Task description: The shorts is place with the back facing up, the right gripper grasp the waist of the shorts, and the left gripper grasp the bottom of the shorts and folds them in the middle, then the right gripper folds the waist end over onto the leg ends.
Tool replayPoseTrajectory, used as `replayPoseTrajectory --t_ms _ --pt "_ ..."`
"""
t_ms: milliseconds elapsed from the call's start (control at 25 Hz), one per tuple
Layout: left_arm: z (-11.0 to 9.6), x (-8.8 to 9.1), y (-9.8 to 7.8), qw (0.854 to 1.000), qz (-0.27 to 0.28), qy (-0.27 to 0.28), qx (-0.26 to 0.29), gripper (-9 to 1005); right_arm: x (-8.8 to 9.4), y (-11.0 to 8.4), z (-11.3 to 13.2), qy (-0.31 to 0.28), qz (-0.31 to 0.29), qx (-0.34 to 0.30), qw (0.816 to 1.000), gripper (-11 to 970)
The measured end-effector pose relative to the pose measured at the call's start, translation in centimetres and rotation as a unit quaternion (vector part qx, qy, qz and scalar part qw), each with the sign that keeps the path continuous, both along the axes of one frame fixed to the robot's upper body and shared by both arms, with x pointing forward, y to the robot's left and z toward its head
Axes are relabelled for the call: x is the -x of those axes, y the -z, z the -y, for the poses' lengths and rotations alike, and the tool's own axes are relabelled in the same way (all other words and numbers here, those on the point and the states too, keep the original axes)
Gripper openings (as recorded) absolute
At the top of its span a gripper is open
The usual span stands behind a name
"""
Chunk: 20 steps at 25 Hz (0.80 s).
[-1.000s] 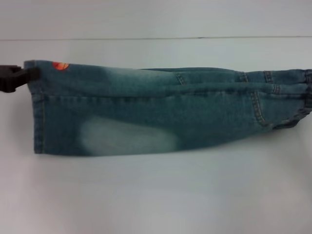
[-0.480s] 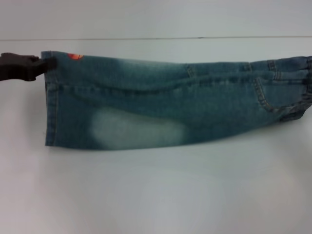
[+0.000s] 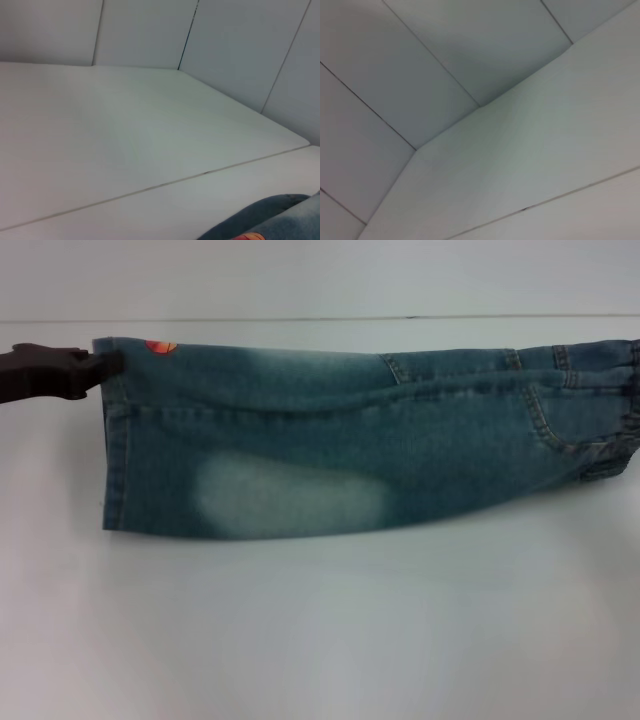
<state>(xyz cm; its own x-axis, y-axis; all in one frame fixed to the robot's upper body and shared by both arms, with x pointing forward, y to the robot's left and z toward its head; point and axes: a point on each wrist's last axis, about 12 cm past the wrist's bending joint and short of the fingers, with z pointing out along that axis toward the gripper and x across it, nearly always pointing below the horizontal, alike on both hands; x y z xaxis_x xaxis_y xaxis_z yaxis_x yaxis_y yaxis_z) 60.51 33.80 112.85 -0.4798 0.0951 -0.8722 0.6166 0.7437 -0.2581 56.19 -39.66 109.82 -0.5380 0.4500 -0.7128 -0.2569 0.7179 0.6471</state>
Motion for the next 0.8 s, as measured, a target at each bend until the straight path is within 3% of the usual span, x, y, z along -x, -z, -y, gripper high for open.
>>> replayPoseTrajectory --t_ms 800 --pt "3.5 -0.6 1.9 1.0 0.008 -0.003 -0.005 49 -1.7 0.5 -0.7 0.041 -0.008 0.019 0.999 108"
